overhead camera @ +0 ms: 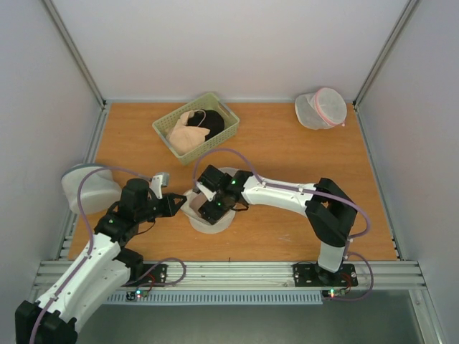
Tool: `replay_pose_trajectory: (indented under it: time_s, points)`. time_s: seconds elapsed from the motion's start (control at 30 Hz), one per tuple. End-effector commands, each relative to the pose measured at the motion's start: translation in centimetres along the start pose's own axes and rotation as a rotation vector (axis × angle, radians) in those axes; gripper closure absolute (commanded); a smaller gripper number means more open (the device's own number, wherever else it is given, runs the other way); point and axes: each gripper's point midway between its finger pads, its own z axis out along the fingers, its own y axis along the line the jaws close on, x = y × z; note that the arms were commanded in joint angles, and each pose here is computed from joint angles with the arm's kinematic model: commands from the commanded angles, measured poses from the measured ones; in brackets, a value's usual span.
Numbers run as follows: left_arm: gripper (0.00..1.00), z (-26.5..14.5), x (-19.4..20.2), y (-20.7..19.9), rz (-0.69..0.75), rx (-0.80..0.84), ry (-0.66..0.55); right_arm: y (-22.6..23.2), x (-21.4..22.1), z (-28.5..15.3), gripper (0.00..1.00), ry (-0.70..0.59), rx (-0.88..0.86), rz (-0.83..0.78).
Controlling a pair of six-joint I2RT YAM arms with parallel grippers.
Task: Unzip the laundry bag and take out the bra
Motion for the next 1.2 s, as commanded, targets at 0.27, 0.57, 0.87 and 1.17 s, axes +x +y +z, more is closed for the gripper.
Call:
replay_pose_trajectory:
  time_s: [0.27,0.57,0.87,1.17]
  points:
    - [0.99,0.0,-1.0,-0.4,0.020,0.017,-0.051,-1.7,1.3,4.0,0.28,0.034,0.140,-0.002]
    - [0.99,0.0,-1.1,-0.4,0.019,0.017,-0.052,-1.5,-0.1,2.1,0.88,-0.015,0.144,-0.009]
    - [0.99,0.0,-1.0,-0.3,0.018,0.015,-0.050,0.2,-2.9,-3.4,0.99,-0.120,0.093,-0.061]
    - [0.99,0.0,-1.1,-0.3,0.018,0.015,-0.052,1.8,-4.5,-7.3,0.99,-0.219,-0.006,-0.100]
